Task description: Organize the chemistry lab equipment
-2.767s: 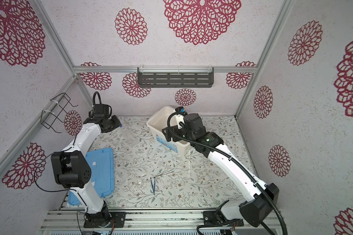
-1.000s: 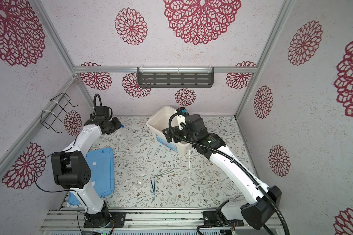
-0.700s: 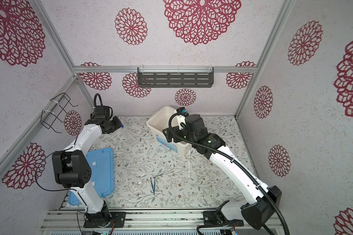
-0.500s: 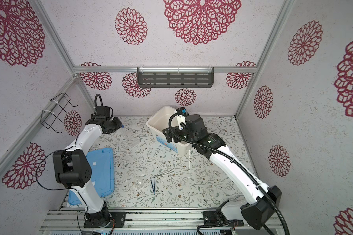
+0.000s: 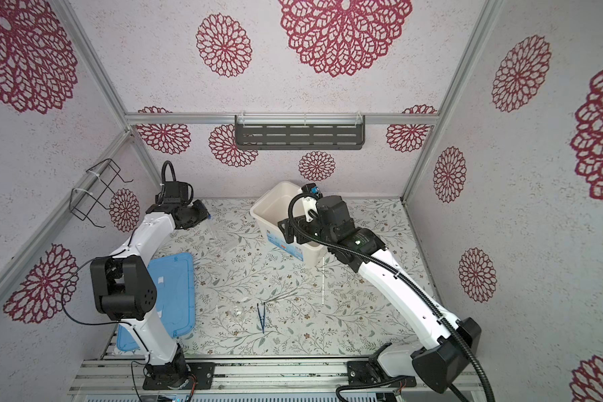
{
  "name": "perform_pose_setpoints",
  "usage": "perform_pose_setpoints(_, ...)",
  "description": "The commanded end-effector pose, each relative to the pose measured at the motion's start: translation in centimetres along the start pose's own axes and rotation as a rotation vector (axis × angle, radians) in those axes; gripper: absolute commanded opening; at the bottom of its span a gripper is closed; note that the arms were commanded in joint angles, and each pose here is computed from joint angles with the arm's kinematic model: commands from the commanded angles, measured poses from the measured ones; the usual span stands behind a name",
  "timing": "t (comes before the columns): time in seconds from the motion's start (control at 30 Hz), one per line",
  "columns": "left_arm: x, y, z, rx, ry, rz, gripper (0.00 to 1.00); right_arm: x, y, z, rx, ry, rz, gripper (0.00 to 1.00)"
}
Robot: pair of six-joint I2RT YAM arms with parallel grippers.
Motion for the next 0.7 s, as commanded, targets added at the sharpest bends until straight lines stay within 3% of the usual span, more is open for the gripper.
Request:
perform_pose_setpoints(0.0,-0.46,0.02,-0.23,0.001,-0.020,0.017,0.32,-0.96,-0.05,-1.50,0.008,-0.072,0.007,0.96)
perform_pose_setpoints(0.67,-0.25,0.70,0.19,-0.041,-0.016,0.033,0.31,-0.84,-0.07,-1.29,0.006,-0.069,0.011,0.96)
Point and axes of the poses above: each gripper's point midway between its finger pads, its own z axis out along the fingers, its own y axis along the line the jaws close on, x = y × z, the point moved 10 cm from there along -z, back along the fingers, and after that the axes turned 12 degrees about -z, right-handed, at the moved point
